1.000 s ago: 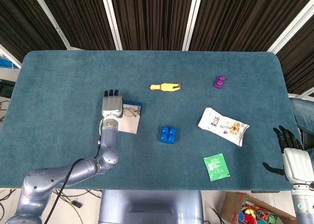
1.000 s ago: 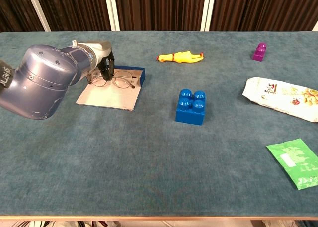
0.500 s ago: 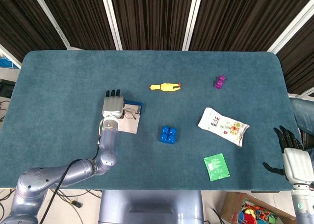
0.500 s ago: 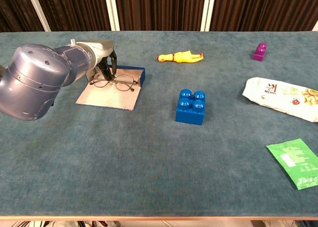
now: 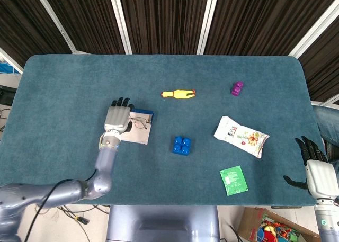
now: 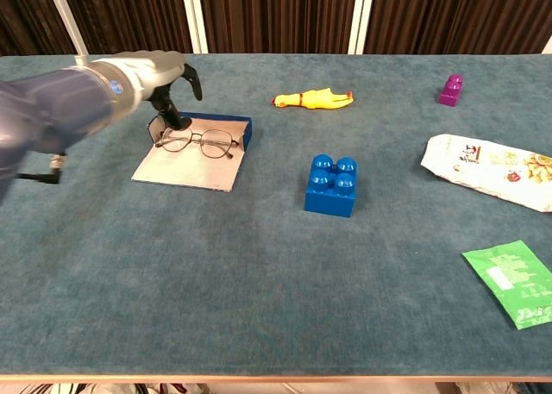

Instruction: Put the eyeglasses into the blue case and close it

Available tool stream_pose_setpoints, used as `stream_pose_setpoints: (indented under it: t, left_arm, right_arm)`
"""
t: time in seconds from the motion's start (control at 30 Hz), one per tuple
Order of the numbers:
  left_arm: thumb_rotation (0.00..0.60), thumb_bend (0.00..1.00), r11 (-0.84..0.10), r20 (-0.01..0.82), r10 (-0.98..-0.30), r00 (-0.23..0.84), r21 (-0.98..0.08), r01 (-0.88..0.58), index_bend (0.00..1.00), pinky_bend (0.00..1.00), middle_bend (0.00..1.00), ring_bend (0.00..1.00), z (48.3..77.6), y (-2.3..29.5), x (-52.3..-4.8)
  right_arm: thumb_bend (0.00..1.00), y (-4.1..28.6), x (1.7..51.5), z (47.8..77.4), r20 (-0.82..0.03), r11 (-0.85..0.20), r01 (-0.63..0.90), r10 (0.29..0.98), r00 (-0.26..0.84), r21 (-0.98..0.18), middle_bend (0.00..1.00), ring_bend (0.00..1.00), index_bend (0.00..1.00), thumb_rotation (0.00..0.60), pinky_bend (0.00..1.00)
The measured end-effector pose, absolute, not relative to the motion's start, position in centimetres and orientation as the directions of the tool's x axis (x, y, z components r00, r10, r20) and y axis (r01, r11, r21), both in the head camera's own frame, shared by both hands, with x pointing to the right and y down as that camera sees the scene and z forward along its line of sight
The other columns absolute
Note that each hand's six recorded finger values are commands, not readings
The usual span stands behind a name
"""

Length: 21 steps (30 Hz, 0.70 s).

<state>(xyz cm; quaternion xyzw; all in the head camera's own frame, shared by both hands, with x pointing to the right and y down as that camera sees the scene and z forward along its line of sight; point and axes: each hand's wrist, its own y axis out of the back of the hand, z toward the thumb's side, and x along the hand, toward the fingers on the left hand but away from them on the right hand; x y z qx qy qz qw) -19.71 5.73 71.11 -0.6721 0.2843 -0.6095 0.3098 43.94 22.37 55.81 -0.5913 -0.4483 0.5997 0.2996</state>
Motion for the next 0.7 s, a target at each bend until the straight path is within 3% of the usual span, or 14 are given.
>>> stream_pose_setpoints:
  t: [0.2, 0.3, 0.53, 0.7]
  left_arm:
    - [0.6, 0.39, -0.711, 0.702, -0.703, 0.115, -0.697, -0.092, 0.01, 0.57, 0.28, 0.47, 70.5, 6.9, -22.2]
    - [0.6, 0.39, -0.743, 0.734, -0.669, 0.117, -0.658, -0.126, 0.0, 0.63, 0.38, 0.56, 70.8, 7.5, -22.6]
    - [0.6, 0.42, -0.813, 0.81, -0.574, 0.119, -0.547, -0.201, 0.0, 0.68, 0.51, 0.62, 72.3, 8.8, -23.0]
    - [0.6, 0.44, -0.835, 0.83, -0.544, 0.123, -0.521, -0.18, 0.0, 0.69, 0.52, 0.63, 73.3, 9.4, -22.6]
  right_arm:
    - [0.06, 22.4, 43.9, 55.8, -0.441, -0.42, 0.168, 0.89, -0.118, -0.892, 0.0, 0.0, 0.08, 0.6, 0.17]
    - [0.06, 22.4, 43.8, 55.8, -0.441, -0.42, 0.168, 0.89, -0.118, -0.892, 0.0, 0.0, 0.08, 0.6, 0.17]
    - [0.06, 22.4, 43.9, 55.9, -0.444, -0.423, 0.17, 0.888, -0.119, -0.89, 0.0, 0.0, 0.08, 0.6, 0.17]
    - [0.06, 22.4, 43.9, 55.9, -0.444, -0.422, 0.171, 0.888, -0.121, -0.891, 0.0, 0.0, 0.08, 0.6, 0.17]
